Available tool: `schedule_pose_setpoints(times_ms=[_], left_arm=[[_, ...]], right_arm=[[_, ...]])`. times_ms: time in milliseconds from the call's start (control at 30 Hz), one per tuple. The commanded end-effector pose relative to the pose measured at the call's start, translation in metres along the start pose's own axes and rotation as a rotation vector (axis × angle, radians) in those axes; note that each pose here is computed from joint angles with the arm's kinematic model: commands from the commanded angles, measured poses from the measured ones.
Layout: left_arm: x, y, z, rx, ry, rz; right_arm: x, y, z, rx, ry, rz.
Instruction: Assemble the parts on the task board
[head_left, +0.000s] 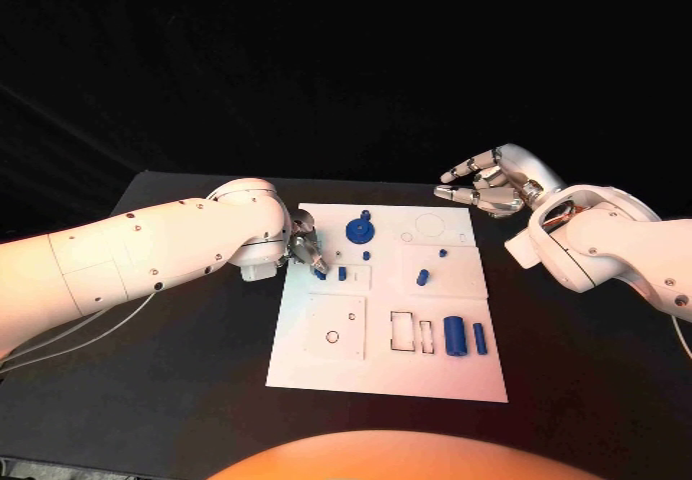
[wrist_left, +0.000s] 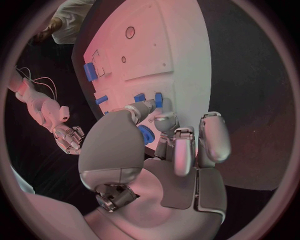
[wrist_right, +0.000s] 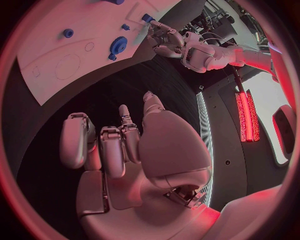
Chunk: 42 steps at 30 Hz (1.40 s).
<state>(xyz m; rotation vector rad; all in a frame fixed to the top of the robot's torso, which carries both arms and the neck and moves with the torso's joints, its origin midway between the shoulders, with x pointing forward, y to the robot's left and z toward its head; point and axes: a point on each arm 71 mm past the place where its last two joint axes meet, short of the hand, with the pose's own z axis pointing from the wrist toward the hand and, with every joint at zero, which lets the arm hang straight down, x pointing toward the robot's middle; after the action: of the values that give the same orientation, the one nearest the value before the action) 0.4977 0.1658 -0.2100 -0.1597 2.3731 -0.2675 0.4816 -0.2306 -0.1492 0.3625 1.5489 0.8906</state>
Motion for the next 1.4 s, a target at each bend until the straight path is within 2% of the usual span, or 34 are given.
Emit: schedule_pose_setpoints(times_ms=[33, 700, 1400], left_arm=[[0.0064, -0.0016, 0.0014, -0.020, 0.024, 0.012], [0.0063, -0.0025, 0.0018, -0.019, 0.023, 0.017], [0.0043, 0.0008, 0.0023, -0.031, 0.009, 0.021]], right_arm=[[0.0013, 0.0008, -0.0003, -0.008, 0.013, -0.003], [0.0015, 0.0011, -0.0005, -0.009, 0.013, -0.003], [0.0013, 0.0008, -0.0006, -0.008, 0.013, -0.003]])
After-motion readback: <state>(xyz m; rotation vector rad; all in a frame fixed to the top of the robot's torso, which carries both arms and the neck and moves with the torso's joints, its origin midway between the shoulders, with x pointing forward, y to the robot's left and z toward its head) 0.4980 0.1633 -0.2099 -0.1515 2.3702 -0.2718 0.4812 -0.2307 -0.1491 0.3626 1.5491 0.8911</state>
